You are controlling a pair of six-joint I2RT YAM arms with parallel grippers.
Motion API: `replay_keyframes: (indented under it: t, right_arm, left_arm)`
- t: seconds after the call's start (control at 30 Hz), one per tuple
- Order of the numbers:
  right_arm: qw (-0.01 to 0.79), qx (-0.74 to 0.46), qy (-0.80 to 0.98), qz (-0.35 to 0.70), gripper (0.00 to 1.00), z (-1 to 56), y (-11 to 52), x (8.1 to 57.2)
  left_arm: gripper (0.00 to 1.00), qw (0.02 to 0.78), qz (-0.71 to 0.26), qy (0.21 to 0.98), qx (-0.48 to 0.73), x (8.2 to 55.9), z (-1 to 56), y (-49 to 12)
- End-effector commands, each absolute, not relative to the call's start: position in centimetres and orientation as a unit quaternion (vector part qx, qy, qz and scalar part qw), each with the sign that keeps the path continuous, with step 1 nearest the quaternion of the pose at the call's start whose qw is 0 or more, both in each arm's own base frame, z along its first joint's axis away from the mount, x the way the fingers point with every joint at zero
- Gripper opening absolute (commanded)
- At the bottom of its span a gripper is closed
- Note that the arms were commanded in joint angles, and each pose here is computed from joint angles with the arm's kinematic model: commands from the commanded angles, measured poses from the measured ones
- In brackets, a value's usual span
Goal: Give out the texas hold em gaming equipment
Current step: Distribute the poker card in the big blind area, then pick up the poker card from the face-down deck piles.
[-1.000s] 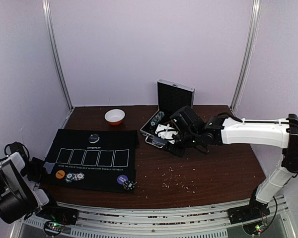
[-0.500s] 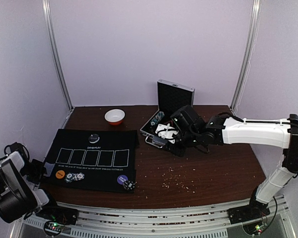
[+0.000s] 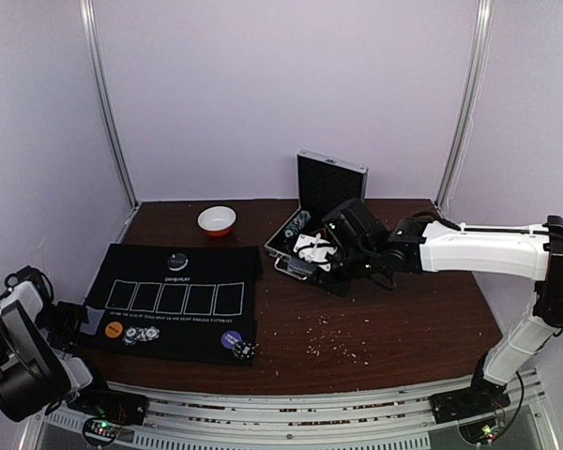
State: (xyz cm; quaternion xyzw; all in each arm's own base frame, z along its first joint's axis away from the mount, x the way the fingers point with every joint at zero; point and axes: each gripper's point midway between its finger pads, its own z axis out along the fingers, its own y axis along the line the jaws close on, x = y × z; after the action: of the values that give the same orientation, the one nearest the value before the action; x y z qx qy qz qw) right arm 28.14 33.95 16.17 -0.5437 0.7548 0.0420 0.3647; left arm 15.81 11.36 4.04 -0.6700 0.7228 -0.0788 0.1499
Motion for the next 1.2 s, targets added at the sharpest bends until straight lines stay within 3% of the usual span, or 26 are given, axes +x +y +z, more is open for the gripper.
replay_keyframes:
  t: [0.0, 0.2, 0.43, 0.53, 0.63, 0.8, 1.0, 1.17]
  right_arm:
    - [0.387, -0.537, 0.749, 0.045, 0.41, 18.8, 34.1, 28.6]
    - [0.386, -0.538, 0.749, 0.044, 0.41, 19.4, 34.3, 28.8]
    - [0.389, -0.531, 0.752, 0.045, 0.41, 20.4, 34.9, 29.3]
    - [0.391, -0.531, 0.75, 0.054, 0.41, 20.9, 35.6, 29.4]
    - [0.393, -0.531, 0.748, 0.058, 0.41, 21.3, 36.6, 29.6]
    - [0.403, -0.531, 0.743, 0.066, 0.41, 22.1, 38.6, 29.7]
    - [0.409, -0.535, 0.735, 0.084, 0.41, 22.6, 41.1, 29.5]
    - [0.407, -0.538, 0.733, 0.086, 0.41, 22.6, 42.4, 29.4]
  left_arm:
    - [0.76, 0.177, -0.082, 0.719, -0.667, 17.3, 7.0, 12.4]
    - [0.89, 0.223, -0.038, 0.737, -0.637, 19.1, 12.2, 14.3]
    - [0.86, 0.273, -0.139, 0.791, -0.53, 24.9, 14.0, 8.9]
    - [0.84, 0.328, -0.169, 0.808, -0.46, 27.7, 16.8, 6.3]
    - [0.84, 0.416, -0.223, 0.813, -0.341, 31.2, 21.8, 2.1]
    - [0.89, 0.521, -0.326, 0.788, -0.039, 34.3, 30.0, -9.1]
    - [0.9, 0.408, -0.451, 0.759, 0.231, 32.3, 28.3, -24.0]
    - [0.95, 0.358, -0.538, 0.698, 0.31, 30.0, 28.9, -28.7]
